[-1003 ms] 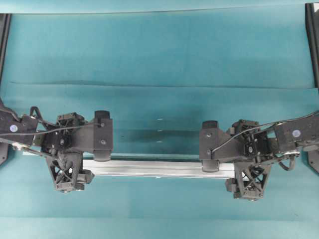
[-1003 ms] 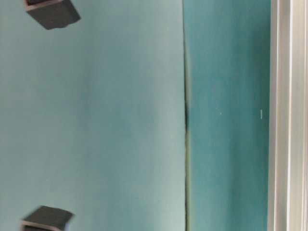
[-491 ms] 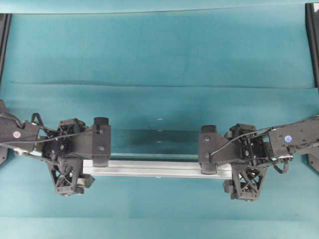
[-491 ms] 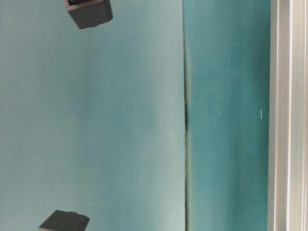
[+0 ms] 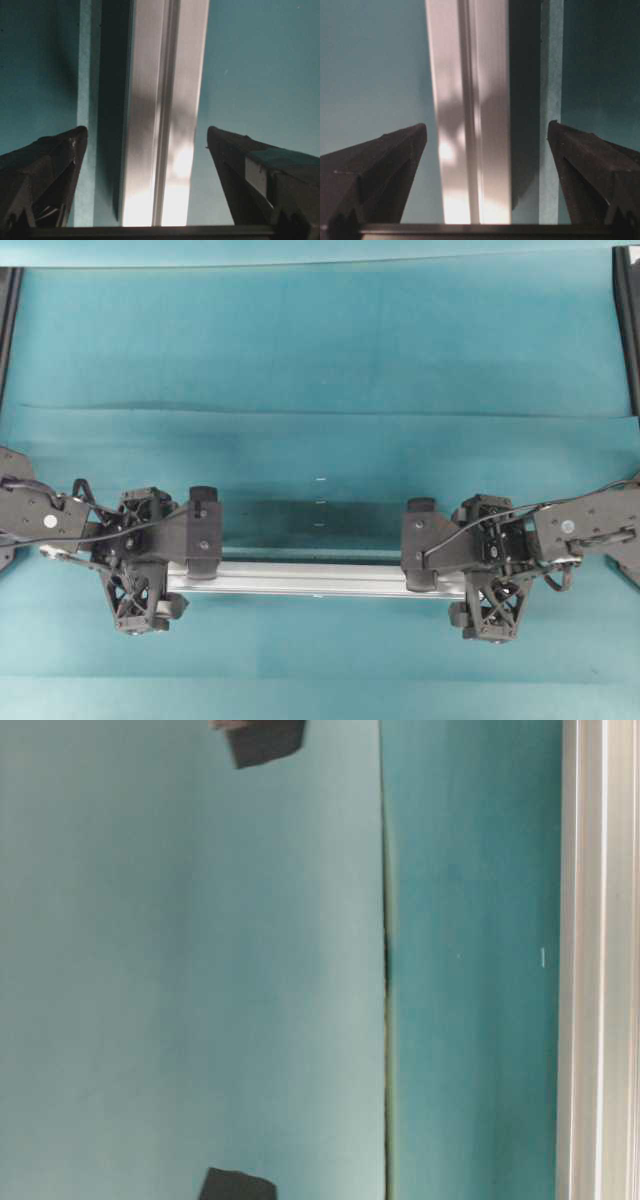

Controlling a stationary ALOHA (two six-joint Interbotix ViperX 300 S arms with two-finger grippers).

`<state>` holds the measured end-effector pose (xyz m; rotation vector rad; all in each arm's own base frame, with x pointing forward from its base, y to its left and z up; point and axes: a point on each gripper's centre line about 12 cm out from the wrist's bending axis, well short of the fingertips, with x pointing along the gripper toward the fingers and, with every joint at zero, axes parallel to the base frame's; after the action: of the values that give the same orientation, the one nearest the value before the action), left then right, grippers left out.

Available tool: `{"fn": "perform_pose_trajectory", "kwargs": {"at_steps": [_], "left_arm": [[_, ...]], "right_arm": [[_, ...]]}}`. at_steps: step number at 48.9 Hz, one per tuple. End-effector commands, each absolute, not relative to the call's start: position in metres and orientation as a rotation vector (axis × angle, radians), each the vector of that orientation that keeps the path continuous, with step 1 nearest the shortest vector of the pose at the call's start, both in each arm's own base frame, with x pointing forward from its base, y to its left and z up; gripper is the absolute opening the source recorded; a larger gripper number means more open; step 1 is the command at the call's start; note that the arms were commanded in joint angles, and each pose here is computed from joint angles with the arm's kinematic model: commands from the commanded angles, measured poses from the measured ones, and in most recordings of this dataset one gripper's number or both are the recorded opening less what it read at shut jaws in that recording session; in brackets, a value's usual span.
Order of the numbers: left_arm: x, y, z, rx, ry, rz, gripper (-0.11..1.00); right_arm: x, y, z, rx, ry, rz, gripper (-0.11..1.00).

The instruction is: Lift the metal rail with both hands and move it towards you.

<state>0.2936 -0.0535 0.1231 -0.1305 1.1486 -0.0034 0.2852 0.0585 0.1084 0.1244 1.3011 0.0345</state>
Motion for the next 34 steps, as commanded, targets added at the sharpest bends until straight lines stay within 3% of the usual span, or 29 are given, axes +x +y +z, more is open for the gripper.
{"fn": "perform_pose_trajectory", "kwargs": {"at_steps": [1, 25, 30, 34], "left_arm": [[0.2956, -0.0544, 0.1210, -0.140, 1.132, -0.003, 0.97], [0.3019, -0.0561, 0.1152, -0.158, 1.092, -0.005, 0.96], [0.3023, -0.0557, 0.1149, -0.161, 1.091, -0.003, 0.92], [0.3023, -0.0557, 0.1154, -0.161, 1.089, -0.003, 0.79]], "right_arm": [[0.2860, 0.0592, 0.1019, 0.120, 1.301, 0.035, 1.00], [0.2879, 0.0579, 0.0929, 0.124, 1.300, 0.027, 0.99], [0.2885, 0.0571, 0.0931, 0.127, 1.303, 0.023, 0.97], [0.2882, 0.0571, 0.0923, 0.128, 1.311, 0.021, 0.87]]}}
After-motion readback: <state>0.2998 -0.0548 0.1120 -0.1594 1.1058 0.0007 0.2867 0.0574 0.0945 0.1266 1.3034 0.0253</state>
